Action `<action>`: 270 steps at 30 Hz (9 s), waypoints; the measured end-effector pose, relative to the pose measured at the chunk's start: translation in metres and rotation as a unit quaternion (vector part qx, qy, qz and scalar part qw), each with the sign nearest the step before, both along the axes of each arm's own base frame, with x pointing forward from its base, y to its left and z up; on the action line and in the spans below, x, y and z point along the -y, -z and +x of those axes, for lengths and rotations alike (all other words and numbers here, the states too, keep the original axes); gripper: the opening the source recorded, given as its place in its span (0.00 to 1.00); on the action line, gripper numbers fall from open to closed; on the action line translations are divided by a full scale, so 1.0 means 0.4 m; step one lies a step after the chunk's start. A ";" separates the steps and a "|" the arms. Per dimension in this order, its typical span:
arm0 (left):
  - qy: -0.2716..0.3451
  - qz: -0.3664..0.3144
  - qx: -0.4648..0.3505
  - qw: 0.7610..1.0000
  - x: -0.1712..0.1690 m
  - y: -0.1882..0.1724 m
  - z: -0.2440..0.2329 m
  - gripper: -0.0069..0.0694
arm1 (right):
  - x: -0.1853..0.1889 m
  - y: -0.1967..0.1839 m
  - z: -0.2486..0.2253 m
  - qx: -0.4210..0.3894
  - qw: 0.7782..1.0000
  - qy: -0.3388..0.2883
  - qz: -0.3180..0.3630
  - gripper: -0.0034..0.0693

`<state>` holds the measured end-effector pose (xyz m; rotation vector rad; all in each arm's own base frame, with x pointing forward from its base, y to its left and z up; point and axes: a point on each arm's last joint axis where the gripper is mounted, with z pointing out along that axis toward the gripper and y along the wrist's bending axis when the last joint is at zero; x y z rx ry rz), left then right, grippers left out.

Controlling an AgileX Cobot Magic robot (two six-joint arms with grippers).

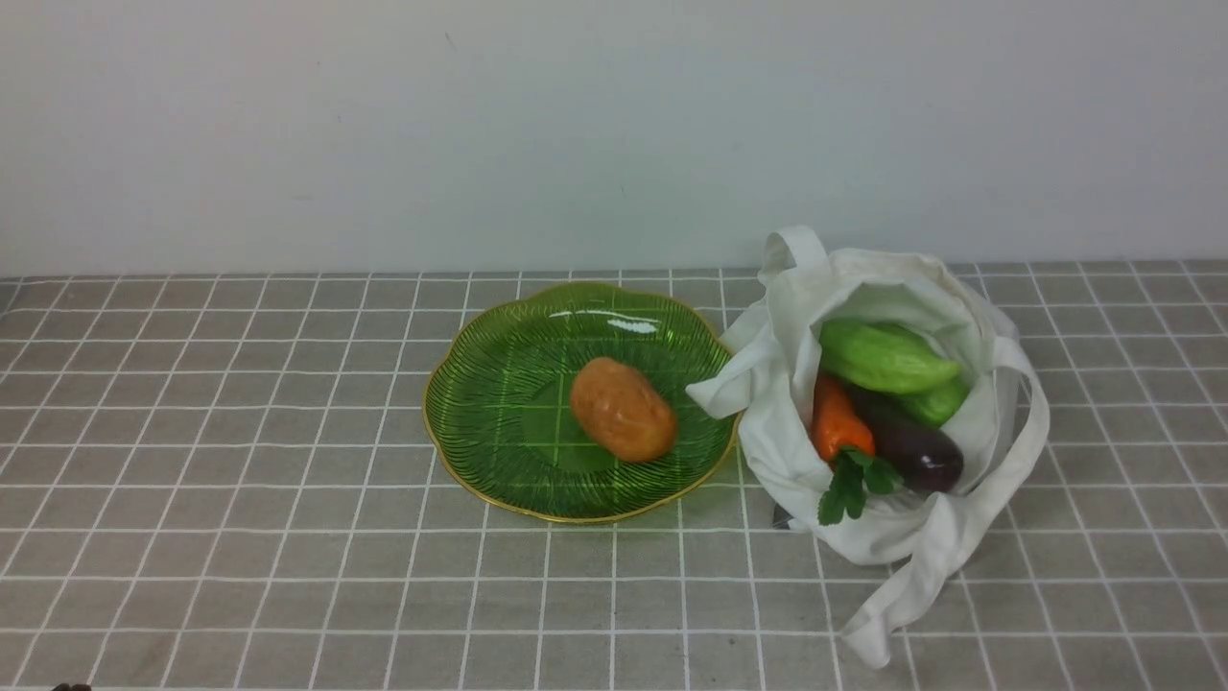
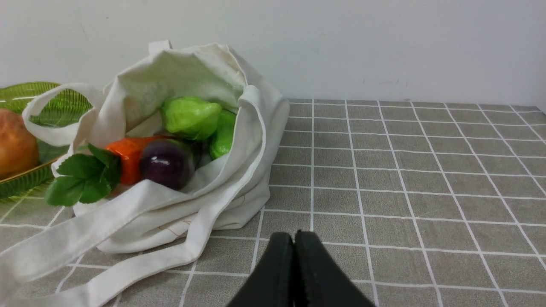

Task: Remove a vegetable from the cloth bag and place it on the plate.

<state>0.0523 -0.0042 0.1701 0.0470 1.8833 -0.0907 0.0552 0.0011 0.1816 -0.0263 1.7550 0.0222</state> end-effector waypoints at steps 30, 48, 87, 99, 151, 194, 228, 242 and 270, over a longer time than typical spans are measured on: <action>0.000 0.000 0.000 1.000 0.000 0.000 0.000 0.08 | -0.038 -0.299 -0.020 0.064 0.983 -0.069 0.156 0.03; 0.000 0.000 0.000 1.000 0.000 0.000 0.000 0.08 | -0.092 -0.266 0.379 -0.365 0.918 -0.138 0.075 0.20; 0.000 0.000 0.000 1.000 0.000 0.000 0.000 0.08 | -0.186 0.018 0.738 -0.492 0.857 -0.151 0.018 0.58; 0.000 0.000 0.000 1.000 0.000 0.000 0.000 0.08 | -0.184 -0.083 0.687 -0.492 0.853 -0.175 0.008 0.58; 0.000 0.000 0.000 1.000 0.000 0.000 0.000 0.08 | -0.610 -0.060 0.678 -0.388 0.878 -0.278 0.037 0.58; 0.000 0.000 0.000 1.000 0.000 0.000 0.000 0.08 | -0.263 -0.682 0.300 -0.257 0.941 -0.203 -0.088 0.03; 0.000 0.000 0.000 1.000 0.000 0.000 0.000 0.08 | -0.128 -0.293 0.064 -0.001 0.964 -0.265 0.013 0.03; 0.000 0.000 0.000 1.000 0.000 0.000 0.000 0.08 | -0.121 -0.268 0.054 0.000 0.964 -0.266 0.011 0.03; 0.000 0.000 0.000 1.000 0.000 0.000 0.000 0.08 | -0.004 0.001 0.000 -0.001 1.000 -0.010 -0.009 0.03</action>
